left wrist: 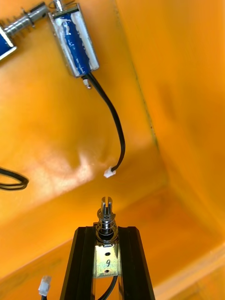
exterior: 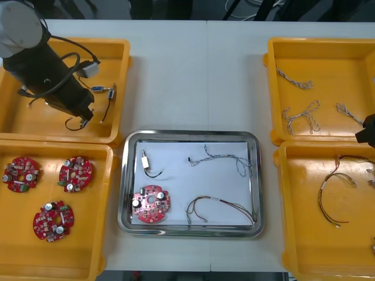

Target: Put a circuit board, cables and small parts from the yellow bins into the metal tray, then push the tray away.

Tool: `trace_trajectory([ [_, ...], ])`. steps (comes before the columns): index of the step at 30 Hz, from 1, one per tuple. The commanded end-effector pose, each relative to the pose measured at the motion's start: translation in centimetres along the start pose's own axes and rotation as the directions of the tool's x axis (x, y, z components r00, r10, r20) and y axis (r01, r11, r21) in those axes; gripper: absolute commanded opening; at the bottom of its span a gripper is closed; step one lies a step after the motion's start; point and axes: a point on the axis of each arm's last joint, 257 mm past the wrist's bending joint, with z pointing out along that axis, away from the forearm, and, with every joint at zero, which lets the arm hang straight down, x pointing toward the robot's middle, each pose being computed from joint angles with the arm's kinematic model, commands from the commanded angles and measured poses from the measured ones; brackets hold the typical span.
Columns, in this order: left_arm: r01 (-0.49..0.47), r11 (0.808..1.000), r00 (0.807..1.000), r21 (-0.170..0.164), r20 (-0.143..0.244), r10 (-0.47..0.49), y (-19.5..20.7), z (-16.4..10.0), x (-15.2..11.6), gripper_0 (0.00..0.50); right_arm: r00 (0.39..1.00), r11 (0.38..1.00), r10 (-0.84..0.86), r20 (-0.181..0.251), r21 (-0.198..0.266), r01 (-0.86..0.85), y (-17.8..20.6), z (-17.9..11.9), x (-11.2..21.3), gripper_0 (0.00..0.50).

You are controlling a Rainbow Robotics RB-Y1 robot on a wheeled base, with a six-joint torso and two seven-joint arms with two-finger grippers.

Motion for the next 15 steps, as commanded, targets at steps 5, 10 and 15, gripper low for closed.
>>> trace_trajectory([
  [5,-0.045,0.998,0.997,-0.052,0.066,0.048,1.3,-6.2,-2.1,0.0,0.996,0.996,0.089,-0.015,0.023,-0.089,-2.2,-0.3,2.6,0.5],
  [10,0.014,0.997,0.996,-0.071,0.084,-0.008,0.4,-7.1,-2.8,0.0,0.994,0.994,0.106,-0.018,0.004,-0.106,-1.7,-0.1,3.6,0.5],
  [15,0.07,0.995,0.994,-0.074,0.092,-0.063,-1.1,-8.1,-3.1,0.0,0.993,0.994,0.112,-0.023,0.007,-0.112,-1.4,-0.1,4.9,0.5],
])
